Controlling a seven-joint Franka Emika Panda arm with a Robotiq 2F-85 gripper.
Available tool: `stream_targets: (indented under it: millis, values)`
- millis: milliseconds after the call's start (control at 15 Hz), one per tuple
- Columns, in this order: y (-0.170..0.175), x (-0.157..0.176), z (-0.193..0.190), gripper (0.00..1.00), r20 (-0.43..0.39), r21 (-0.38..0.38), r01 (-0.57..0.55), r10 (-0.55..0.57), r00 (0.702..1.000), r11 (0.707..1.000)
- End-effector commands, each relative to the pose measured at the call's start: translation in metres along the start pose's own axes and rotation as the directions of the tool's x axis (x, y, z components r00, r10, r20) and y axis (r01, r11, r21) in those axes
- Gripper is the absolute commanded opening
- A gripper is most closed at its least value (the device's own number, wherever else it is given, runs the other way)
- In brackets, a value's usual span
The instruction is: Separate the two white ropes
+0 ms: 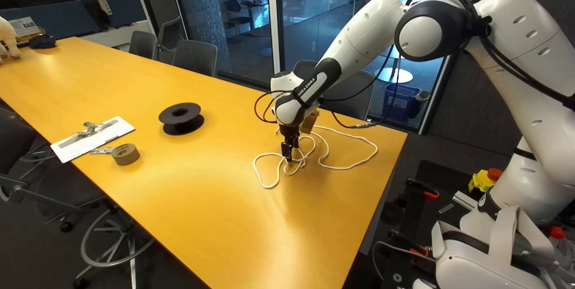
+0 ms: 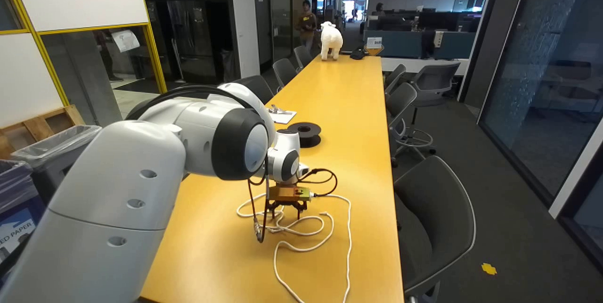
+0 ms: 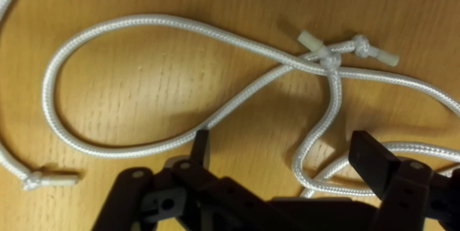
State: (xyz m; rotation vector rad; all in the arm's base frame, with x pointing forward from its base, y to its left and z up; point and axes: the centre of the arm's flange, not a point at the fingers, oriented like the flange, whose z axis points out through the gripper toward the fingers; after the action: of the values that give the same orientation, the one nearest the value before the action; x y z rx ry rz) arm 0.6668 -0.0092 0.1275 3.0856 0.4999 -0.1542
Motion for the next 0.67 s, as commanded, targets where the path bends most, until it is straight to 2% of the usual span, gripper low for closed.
stream_targets:
  millis: [0, 67, 600]
  values:
    - [-0.0006, -0.0018, -0.0058, 1.00, 0.010, -0.005, 0.020, -0.020, 1.000, 1.000]
    - [-0.0006, -0.0018, -0.0056, 0.81, 0.011, -0.006, 0.021, -0.021, 1.000, 1.000]
    - [0.0003, -0.0016, -0.0075, 0.20, 0.009, -0.013, 0.028, -0.027, 1.000, 1.000]
